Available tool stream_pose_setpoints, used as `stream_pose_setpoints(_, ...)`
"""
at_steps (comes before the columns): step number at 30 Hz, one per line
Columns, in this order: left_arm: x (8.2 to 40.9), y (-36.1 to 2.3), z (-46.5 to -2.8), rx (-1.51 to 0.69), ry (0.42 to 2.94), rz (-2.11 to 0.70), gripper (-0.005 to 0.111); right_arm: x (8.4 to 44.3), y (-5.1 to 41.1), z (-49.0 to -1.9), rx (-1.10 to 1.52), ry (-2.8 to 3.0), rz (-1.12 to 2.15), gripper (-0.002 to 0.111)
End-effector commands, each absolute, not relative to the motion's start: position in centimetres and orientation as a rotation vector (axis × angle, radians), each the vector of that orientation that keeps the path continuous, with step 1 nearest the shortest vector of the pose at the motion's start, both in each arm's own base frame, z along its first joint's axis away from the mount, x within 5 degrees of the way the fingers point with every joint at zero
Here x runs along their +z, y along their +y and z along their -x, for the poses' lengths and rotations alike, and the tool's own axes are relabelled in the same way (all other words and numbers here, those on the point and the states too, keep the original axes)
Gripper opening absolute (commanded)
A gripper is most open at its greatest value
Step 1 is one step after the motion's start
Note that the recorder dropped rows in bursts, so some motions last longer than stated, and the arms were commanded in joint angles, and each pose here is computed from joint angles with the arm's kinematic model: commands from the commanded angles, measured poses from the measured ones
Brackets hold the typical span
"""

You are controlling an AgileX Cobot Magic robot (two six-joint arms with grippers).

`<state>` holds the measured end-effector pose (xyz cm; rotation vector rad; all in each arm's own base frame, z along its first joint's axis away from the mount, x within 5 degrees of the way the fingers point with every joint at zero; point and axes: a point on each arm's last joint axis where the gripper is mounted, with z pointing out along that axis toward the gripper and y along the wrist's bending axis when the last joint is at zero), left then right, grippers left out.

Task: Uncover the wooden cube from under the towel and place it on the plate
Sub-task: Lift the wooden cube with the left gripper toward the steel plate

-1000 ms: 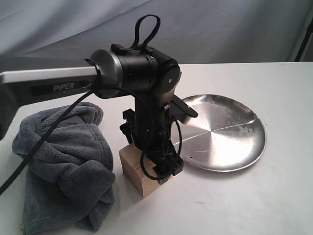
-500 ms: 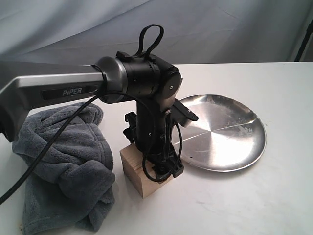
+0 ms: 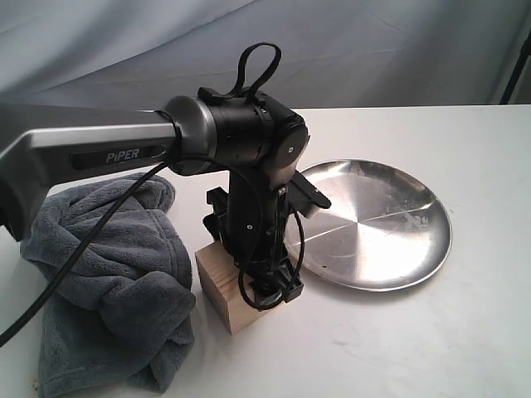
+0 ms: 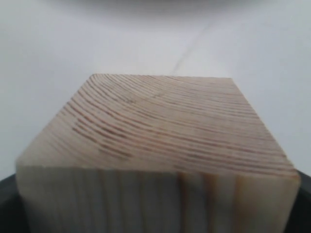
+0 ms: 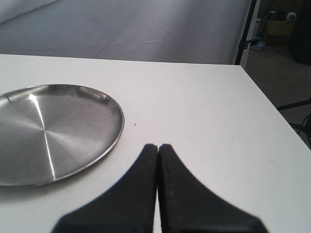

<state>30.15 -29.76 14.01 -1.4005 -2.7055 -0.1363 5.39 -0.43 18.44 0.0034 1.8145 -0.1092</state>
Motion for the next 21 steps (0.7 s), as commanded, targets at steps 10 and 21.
stream_pose_setpoints(10, 19.1, -30.2, -30.6, -0.105, -2.852, 1.424, 0.020, 18.4, -0.4, -5.4, -0.098, 1.812, -0.013, 0.000)
stream_pose_setpoints(21, 24.2, -32.1, -31.6, 0.116, -3.049, 1.368, 0.015, 18.4, -0.4, -5.4, -0.098, 1.812, -0.013, 0.000)
